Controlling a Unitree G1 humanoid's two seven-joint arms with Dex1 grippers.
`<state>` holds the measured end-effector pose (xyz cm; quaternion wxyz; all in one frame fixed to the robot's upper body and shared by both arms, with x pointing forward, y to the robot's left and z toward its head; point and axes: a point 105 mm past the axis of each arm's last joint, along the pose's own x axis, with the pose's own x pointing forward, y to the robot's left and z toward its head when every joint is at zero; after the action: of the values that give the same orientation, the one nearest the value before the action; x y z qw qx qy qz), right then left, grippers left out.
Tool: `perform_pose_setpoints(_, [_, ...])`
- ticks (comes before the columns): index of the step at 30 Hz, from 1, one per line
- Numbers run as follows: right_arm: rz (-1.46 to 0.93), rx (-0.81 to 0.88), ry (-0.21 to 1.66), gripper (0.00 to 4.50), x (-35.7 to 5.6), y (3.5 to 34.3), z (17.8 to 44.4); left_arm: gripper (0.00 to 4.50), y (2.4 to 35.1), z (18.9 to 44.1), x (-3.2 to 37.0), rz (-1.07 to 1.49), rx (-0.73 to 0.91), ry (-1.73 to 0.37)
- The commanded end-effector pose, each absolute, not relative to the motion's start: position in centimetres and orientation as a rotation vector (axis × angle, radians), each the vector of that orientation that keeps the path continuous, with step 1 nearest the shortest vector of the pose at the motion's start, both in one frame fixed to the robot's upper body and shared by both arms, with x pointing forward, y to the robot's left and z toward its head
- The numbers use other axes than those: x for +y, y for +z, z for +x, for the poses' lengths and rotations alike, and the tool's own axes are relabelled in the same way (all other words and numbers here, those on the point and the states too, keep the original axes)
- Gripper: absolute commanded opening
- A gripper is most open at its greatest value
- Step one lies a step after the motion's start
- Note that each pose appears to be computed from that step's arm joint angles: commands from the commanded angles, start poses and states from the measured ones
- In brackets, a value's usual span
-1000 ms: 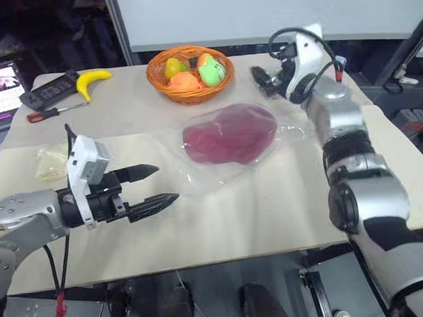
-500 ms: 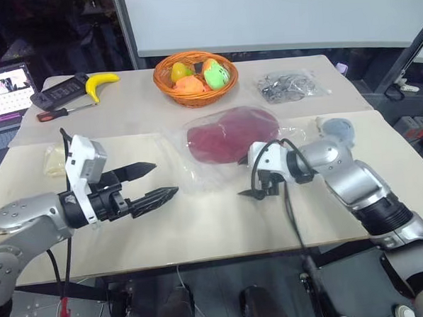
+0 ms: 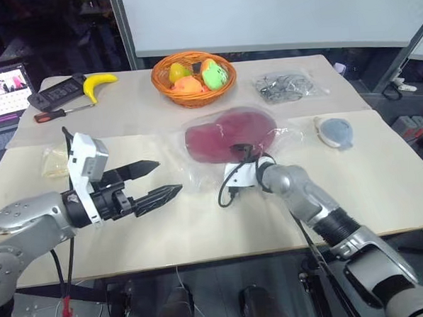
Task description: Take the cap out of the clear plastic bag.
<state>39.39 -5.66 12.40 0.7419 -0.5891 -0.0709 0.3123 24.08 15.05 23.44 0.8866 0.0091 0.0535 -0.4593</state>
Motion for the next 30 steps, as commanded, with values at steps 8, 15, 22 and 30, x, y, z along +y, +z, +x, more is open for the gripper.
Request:
perform_pose_setpoints(8, [-1.281,-0.066,0.699,0.70,-6.5,10.9,39.4,4.50,24.0,24.3,14.9,0.027,0.074,-0.967])
perform_pose_setpoints(15, [-1.238,-0.055,0.704,0.04,-6.0,10.8,39.3,4.50,23.9,24.1,14.6,0.024,0.074,-0.976])
perform_pose_setpoints(22, [-0.952,-0.168,0.663,0.04,-4.6,15.8,40.1,4.50,23.9,23.9,14.5,0.025,0.072,-0.977])
perform_pose_setpoints(30, [-1.069,0.144,1.099,0.04,-10.9,13.3,36.1,4.50,23.8,24.4,14.5,0.022,0.076,-0.983])
